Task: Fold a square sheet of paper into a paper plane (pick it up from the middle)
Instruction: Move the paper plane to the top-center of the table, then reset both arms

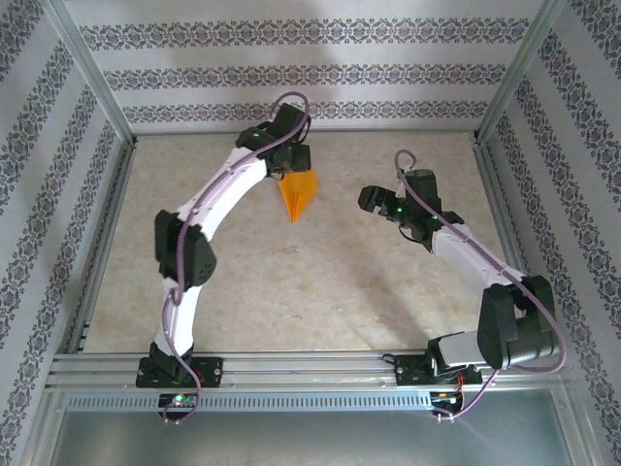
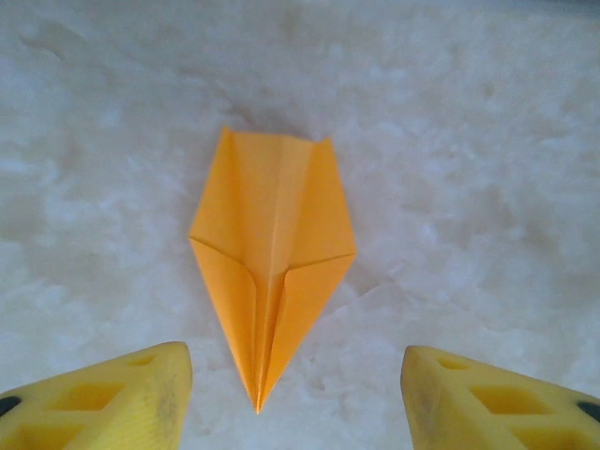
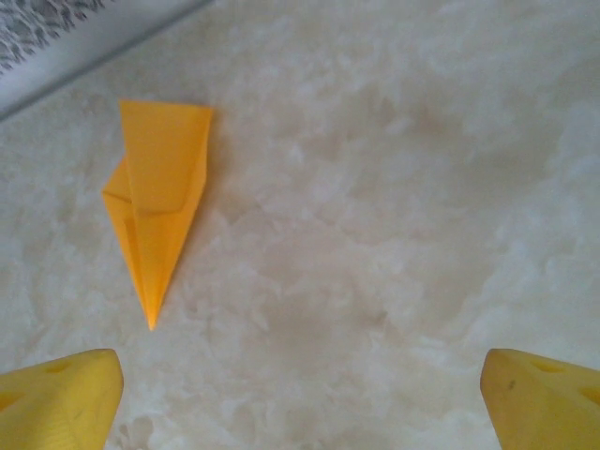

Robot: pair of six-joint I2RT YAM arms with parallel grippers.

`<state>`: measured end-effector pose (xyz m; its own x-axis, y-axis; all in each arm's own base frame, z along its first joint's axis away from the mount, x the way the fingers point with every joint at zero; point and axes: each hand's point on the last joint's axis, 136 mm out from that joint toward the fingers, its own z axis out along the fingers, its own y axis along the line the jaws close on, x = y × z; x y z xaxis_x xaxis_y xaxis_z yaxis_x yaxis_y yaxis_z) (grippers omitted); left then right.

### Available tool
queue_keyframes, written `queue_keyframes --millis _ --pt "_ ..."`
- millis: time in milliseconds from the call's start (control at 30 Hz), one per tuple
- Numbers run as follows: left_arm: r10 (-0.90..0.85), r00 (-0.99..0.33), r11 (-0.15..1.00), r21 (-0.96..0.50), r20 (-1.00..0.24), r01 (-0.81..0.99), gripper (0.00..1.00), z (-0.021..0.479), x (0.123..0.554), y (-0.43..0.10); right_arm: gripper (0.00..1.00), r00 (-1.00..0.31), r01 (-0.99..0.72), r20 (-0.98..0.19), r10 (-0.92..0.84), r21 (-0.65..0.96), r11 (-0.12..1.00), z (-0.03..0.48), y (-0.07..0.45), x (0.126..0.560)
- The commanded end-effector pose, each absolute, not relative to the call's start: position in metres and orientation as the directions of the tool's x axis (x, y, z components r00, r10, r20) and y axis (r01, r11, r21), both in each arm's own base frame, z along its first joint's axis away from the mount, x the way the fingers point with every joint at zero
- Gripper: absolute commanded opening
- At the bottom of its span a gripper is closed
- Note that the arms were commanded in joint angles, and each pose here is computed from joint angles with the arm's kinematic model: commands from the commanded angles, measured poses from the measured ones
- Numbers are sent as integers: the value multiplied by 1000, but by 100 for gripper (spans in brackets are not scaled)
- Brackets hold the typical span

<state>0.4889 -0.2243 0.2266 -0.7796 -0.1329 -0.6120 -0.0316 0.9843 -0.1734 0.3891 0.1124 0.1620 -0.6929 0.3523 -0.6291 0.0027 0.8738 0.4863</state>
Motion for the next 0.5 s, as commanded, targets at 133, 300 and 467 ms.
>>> queue_keyframes --millis 133,300,467 --pt "-218 -556 973 -137 -802 -185 79 271 457 -127 98 -493 62 -834 250 253 965 224 55 391" --pt "-207 -393 936 -63 -896 -348 99 259 401 -45 98 -374 187 -909 185 121 975 234 14 379" --pt "-235 -299 857 -52 -925 -513 99 215 344 26 98 -329 259 -934 137 51 965 215 -9 364"
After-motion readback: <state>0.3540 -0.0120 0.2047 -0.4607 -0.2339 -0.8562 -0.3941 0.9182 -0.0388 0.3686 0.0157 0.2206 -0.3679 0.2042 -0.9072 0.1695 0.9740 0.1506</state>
